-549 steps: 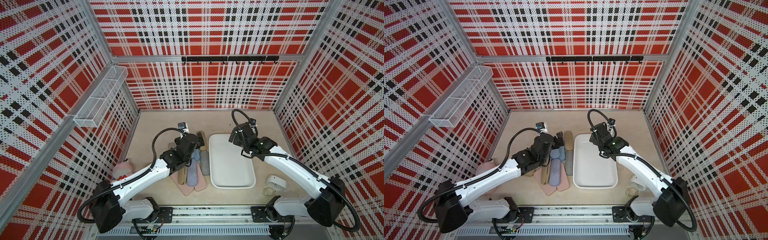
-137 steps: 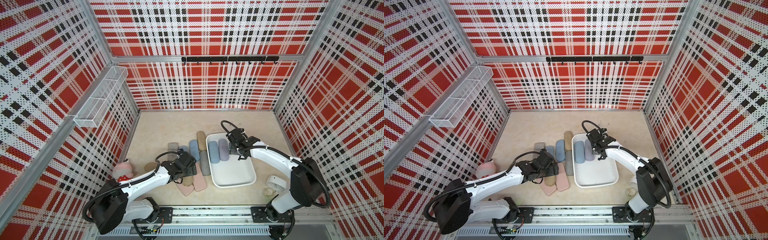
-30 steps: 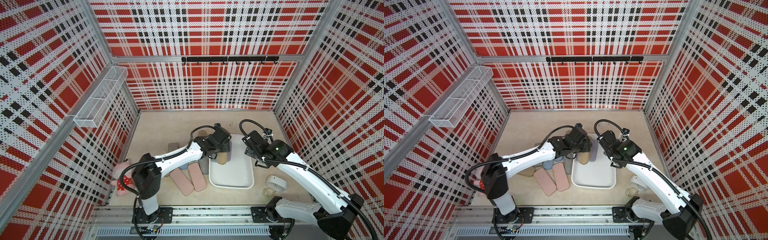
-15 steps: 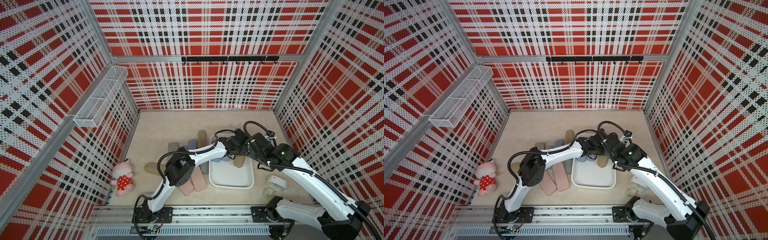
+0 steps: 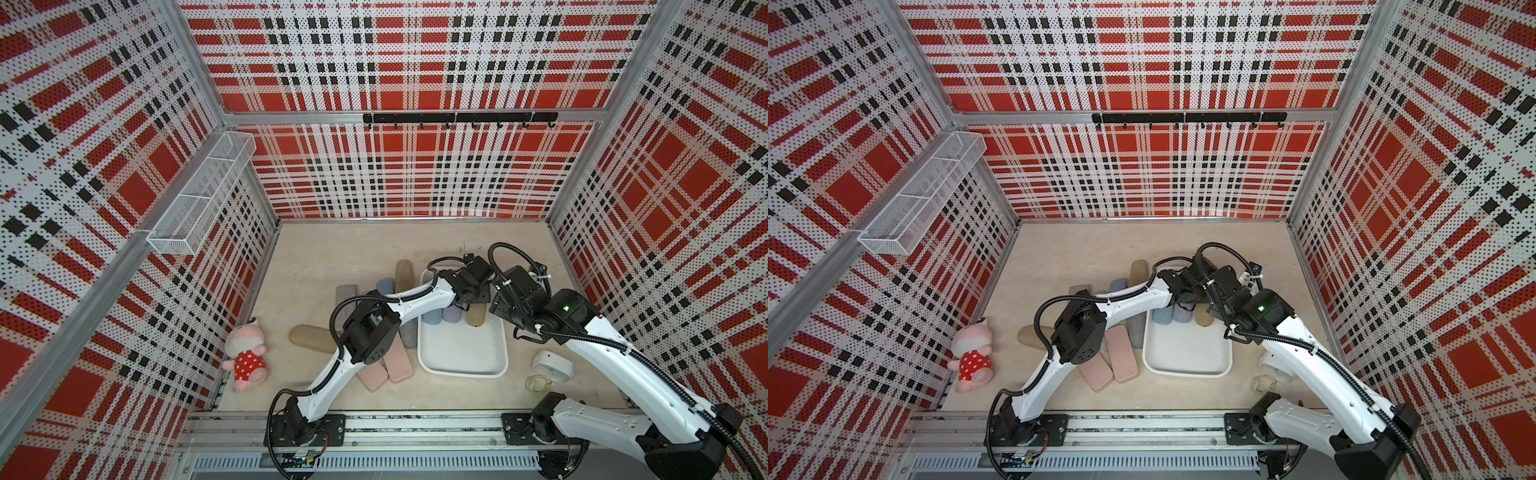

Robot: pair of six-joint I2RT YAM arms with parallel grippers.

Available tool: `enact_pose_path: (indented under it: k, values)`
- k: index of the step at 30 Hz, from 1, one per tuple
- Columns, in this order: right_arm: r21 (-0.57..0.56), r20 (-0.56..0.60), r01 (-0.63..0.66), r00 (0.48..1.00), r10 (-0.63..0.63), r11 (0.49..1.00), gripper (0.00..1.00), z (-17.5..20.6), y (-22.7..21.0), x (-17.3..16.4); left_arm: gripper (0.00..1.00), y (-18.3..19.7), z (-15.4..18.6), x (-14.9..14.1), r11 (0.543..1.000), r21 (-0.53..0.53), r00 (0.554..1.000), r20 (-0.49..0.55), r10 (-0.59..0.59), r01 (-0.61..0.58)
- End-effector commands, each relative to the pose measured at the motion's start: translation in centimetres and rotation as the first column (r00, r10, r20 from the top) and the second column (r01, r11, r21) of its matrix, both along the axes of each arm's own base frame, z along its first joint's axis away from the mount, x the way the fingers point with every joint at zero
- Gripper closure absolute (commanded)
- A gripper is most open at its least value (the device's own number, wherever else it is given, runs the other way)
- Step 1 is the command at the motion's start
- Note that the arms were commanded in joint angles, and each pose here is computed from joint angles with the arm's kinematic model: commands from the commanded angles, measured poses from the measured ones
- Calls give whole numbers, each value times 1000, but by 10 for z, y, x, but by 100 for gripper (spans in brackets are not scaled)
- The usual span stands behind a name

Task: Put the glasses cases into the storage boxes
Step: Place the glasses case in the storage box.

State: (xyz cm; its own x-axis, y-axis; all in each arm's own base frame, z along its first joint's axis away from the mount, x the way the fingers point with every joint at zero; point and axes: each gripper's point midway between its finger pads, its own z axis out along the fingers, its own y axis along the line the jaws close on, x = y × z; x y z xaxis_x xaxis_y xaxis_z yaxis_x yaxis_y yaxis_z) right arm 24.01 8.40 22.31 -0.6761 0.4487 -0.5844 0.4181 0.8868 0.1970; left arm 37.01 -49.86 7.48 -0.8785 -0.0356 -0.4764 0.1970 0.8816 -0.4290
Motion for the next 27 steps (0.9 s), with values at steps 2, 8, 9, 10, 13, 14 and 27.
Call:
enact_pose_path:
  k: [2,8,9,10,13,14,27]
  values:
    - [11,4,16,1000,-16,1000,26,-3,-4,-3,50,-4,-1,10,999,-18,1000,2,26,-26]
    - [17,2,14,1000,-14,1000,27,-4,-4,-4,41,-3,-11,11,999,-16,999,-18,38,-39]
    - [17,2,14,1000,-14,1000,27,-4,-4,-5,41,-3,-12,12,999,-14,999,-17,40,-41]
    - [17,2,13,1000,-13,1000,27,-4,-5,-6,39,-3,-12,12,999,-16,999,-18,43,-43]
    - [16,2,14,1000,-14,1000,27,-3,-6,-8,28,-6,-8,13,999,-29,999,-19,36,-37]
    - [14,1,16,1000,-16,1000,27,-3,-7,-8,25,-8,-6,12,999,-35,999,-18,33,-34]
    - [33,-11,-83,996,83,996,28,-1,15,1,19,7,85,3,991,-124,994,93,61,-49]
